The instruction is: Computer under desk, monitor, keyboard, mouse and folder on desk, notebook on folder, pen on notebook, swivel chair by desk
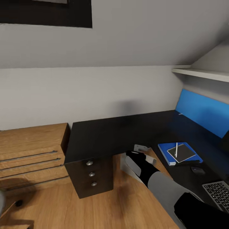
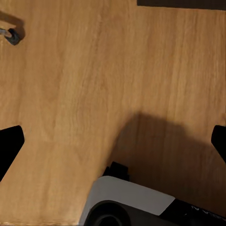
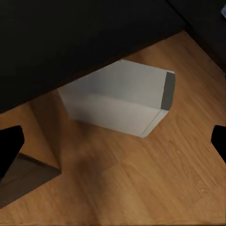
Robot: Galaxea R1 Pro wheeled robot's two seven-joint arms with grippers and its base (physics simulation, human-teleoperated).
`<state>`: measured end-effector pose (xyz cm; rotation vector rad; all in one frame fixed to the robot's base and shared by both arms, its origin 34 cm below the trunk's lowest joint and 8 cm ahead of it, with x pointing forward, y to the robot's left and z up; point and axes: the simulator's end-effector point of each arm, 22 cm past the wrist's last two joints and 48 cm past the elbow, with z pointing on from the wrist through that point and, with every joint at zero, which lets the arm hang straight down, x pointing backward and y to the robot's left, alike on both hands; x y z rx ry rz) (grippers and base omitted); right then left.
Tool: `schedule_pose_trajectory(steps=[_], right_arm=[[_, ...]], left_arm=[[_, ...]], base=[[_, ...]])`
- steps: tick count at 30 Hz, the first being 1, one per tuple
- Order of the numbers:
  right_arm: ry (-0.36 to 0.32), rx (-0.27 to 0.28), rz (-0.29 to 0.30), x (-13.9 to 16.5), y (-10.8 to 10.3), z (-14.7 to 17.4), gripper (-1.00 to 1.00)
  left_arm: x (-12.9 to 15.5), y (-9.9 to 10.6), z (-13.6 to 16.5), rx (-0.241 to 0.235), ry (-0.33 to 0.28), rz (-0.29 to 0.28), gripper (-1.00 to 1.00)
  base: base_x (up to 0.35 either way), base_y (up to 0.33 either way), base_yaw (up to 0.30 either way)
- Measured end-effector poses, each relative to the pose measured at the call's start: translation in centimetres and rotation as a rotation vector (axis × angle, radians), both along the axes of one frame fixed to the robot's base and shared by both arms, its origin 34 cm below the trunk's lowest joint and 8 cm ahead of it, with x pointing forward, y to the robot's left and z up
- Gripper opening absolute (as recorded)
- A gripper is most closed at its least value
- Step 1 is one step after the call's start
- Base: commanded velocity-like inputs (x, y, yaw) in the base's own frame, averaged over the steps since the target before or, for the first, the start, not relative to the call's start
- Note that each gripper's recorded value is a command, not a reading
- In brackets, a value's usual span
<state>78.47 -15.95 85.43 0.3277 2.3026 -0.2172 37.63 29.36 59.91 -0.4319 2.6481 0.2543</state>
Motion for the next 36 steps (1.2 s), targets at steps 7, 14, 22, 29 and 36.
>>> schedule_pose_trajectory(steps=[7, 14, 22, 29, 36], right_arm=[[-0.001, -0.007, 0.010, -0.1, 0.2, 0.0, 1.00], [-0.025, -0.026, 0.068, 0.1, 1.2, 0.5, 1.00], [-0.008, -0.029, 0.216, -5.6, 0.6, -7.9, 1.00], [0.030, -0.091, 0.262, -15.3, -1.6, -14.8, 1.00], [0.077, -0.154, 0.252, -23.8, -5.4, -18.6, 1.00]], left_arm=[[0.0, 0.3, 0.1, 0.003, -0.003, 0.007, 1.00], [0.3, 0.3, 0.7, 0.005, -0.012, 0.008, 1.00], [0.1, 1.8, 1.7, 0.027, -0.007, 0.007, 1.00], [-2.0, 2.1, 1.5, 0.030, 0.036, 0.009, 1.00], [-8.5, 4.6, 0.6, 0.110, 0.025, 0.038, 1.00]], base=[[-0.202, 0.000, 0.279], [-0.022, 0.000, 0.221], [-0.001, 0.000, 0.020], [0.000, 0.000, 0.001], [0.000, 0.000, 0.000]])
